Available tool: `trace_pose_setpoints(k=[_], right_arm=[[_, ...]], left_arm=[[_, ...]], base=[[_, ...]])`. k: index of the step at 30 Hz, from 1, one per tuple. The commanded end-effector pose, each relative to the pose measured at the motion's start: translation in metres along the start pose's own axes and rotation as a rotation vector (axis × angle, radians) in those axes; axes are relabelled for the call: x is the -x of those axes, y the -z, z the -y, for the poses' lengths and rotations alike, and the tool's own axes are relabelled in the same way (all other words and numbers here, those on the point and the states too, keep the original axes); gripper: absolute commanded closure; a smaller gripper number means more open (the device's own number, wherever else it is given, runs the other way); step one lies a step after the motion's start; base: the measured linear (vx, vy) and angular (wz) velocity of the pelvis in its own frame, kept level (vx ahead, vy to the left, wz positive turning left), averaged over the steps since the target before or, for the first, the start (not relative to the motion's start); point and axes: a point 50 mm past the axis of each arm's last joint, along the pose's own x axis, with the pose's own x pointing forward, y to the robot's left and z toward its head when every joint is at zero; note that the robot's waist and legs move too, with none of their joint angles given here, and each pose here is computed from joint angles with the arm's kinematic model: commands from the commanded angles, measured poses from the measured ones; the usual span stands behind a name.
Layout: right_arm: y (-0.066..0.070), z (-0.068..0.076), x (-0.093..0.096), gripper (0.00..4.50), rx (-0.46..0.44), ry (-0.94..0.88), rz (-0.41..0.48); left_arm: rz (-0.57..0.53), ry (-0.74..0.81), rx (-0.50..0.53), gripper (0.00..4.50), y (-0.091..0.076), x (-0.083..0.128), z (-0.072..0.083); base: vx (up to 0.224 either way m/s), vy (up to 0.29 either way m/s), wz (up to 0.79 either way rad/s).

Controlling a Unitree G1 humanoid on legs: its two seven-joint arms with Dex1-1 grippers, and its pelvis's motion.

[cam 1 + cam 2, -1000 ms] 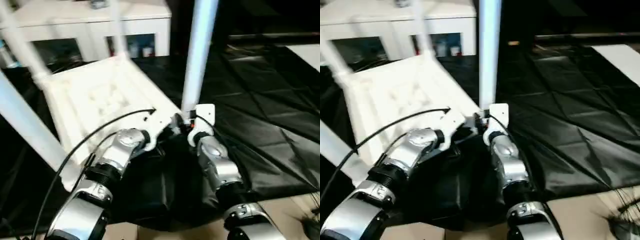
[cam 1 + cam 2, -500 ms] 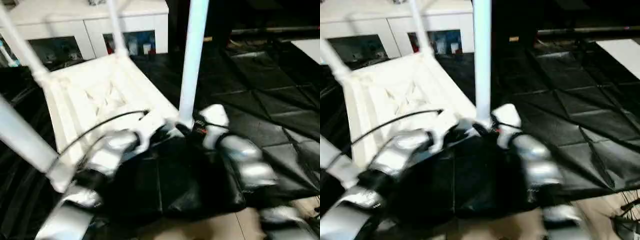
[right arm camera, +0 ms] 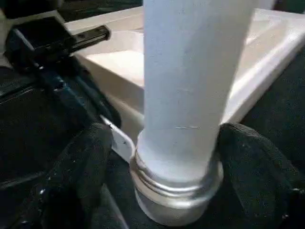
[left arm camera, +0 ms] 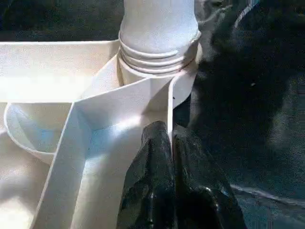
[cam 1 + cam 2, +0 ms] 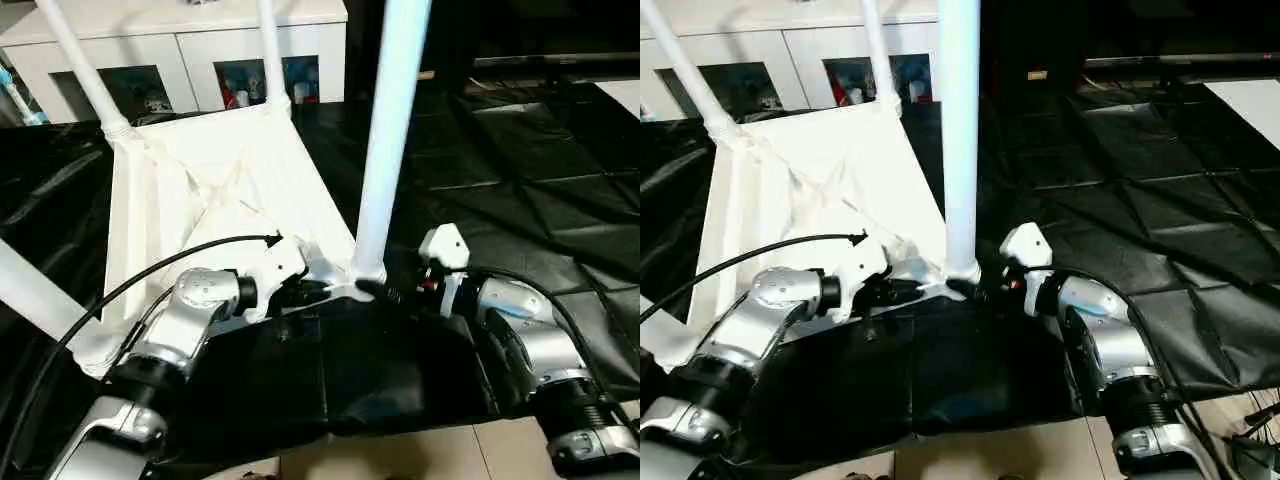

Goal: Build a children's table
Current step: Rotate leg to tighten

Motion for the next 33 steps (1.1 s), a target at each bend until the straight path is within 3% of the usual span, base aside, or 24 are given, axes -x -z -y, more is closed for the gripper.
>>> trace_pose_setpoints(k=[1,3,21,33], right_arm=[[0.002,-0.003,-0.001,0.72,0.003,-0.027,-0.008],[0.003,-0.003,-0.002,0.72,0.005,-0.025,-0.013],[0.005,-0.001,-0.006,2.27,0.025,-0.018,-0.030],[0.013,-0.009,-0.010,2.49,0.009,-0.017,-0.028]], left_arm=[[0.006,0.063,0.069,4.50,0.012,-0.006,0.013],[0.005,0.064,0.068,4.50,0.012,-0.006,0.013],[-0.016,0.068,0.076,4.50,0.014,-0.004,0.014],[-0.027,0.065,0.084,4.50,0.015,-0.006,0.014]], base=[[0.000,0.000,0.00],[0.000,0.000,0.00],[0.000,0.000,0.00],[0.000,0.000,0.00]])
